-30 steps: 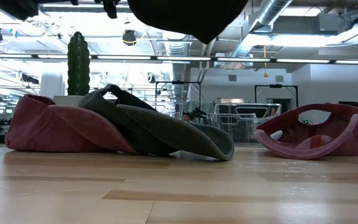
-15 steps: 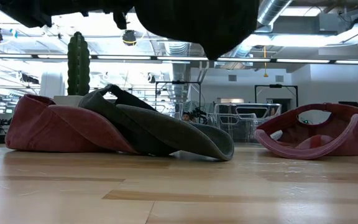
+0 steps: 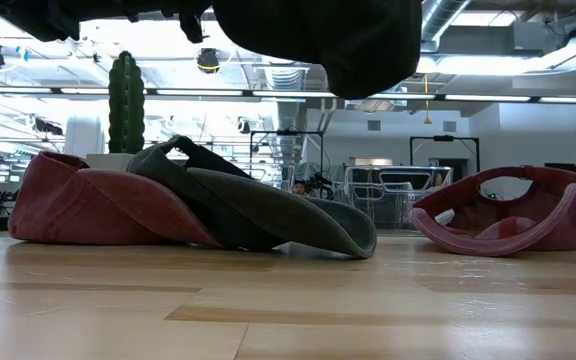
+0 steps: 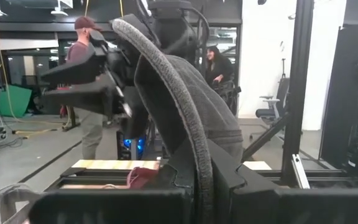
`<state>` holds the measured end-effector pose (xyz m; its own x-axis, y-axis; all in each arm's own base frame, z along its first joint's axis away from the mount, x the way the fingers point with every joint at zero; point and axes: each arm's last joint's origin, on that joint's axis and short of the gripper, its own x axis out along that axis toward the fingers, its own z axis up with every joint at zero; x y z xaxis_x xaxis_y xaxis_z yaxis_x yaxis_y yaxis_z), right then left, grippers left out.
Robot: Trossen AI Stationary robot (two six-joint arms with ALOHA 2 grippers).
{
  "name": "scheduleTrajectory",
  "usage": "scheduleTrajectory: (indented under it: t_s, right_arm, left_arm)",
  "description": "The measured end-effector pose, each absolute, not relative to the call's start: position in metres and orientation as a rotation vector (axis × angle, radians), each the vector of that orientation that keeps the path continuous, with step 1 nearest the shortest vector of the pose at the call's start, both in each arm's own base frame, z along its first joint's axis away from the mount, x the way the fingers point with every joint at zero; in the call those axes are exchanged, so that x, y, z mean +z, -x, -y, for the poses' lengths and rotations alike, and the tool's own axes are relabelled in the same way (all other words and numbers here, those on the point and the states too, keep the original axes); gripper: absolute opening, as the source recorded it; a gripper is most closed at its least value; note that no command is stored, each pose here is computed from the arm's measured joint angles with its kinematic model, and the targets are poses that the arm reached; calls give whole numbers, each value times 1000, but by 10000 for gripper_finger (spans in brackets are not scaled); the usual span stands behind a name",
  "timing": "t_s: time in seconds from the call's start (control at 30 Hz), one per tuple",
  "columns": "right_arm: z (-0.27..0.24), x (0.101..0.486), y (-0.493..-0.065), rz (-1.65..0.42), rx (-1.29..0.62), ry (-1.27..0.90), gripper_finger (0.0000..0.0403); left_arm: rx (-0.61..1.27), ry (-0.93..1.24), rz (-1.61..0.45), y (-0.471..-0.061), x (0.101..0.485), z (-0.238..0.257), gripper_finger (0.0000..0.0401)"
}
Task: Pick & Place hat
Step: Put the right black cap into the transparent bin
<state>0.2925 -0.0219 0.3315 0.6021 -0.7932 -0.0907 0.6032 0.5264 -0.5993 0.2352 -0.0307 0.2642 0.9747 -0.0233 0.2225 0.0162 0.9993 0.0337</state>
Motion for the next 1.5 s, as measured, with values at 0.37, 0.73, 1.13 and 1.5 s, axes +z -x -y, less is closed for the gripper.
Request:
scheduleTrajectory:
  t_s: [0.37,0.73,1.13,1.5]
  right_arm:
    - [49,357,-240,-372,-1053,380,160]
    - [45,363,-171,-379,-860,24,152]
    - [13,308,-173,-421,-417,-185,145]
    - [-32,253,-174,-86,-113,-96,142]
  left_arm:
    - [-12,-28,198,-236,262,30,14]
    - [62,-35,188,-237,261,13,14]
    - [126,-42,190,-238,261,-2,14]
    - [110,-35,187,-238,261,-1,14]
